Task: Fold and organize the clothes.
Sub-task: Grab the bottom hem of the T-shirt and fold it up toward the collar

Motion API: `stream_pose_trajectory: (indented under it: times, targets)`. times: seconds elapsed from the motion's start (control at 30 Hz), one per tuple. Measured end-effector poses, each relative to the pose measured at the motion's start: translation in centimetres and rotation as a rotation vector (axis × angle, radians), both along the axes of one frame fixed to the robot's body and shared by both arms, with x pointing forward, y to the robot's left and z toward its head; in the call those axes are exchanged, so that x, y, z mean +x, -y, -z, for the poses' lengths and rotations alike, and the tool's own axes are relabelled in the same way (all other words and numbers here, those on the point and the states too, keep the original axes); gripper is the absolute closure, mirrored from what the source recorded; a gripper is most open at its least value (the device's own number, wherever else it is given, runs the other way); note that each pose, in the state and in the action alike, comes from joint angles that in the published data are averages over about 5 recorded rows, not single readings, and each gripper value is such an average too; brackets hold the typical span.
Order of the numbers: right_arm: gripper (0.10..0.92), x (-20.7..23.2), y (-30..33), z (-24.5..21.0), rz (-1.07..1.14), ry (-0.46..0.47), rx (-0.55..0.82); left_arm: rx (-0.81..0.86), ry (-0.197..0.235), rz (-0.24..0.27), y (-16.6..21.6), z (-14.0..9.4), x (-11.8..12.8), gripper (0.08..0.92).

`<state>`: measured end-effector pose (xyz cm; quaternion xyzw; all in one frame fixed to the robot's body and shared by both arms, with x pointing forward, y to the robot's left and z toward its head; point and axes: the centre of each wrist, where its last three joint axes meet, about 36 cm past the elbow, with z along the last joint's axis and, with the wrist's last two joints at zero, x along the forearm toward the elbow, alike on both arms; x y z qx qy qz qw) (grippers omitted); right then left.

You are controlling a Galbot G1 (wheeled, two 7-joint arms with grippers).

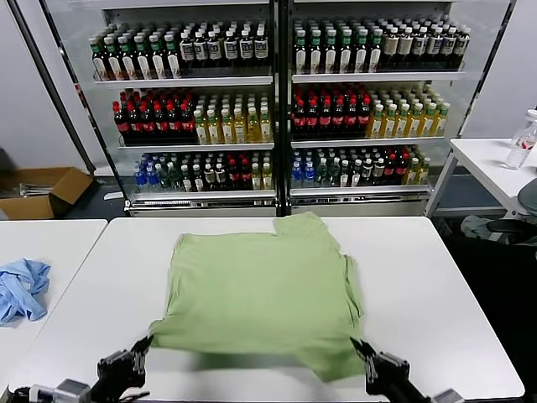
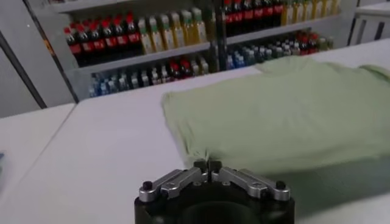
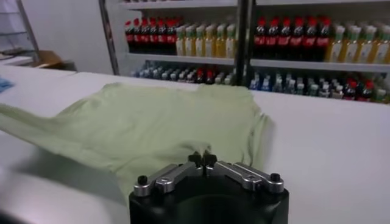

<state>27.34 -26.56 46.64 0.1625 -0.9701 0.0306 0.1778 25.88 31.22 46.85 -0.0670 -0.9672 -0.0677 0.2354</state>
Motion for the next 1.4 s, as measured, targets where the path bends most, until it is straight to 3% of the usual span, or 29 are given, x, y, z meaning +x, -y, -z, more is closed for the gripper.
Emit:
stream_pose_trajectory:
  times: [0.43,0.83,0.97,1.2,1.4]
  targets:
    - [0.916,6.7,-0.8,1.8,0.039,0.035,-0.026,-0.050,0.040,0.004,-0.5,3.8,7.1,0.916]
    - [0.905,10.1,-1.6,3.1,0.068,0.021,-0.066,-0.040,0.046,0.028,-0.5,5.6,12.1,0.916]
    - [0.819,10.9,-2.1,3.8,0.077,0.007,-0.092,-0.018,0.030,0.016,-0.5,6.6,13.2,0.885]
    - [0.620,11.1,-2.2,4.1,0.088,-0.001,-0.114,0.022,0.017,-0.011,-1.1,8.0,14.4,0.688]
    - [0.446,9.6,-1.7,3.4,0.101,0.005,-0.117,0.045,0.008,-0.017,-1.9,7.3,13.4,0.515]
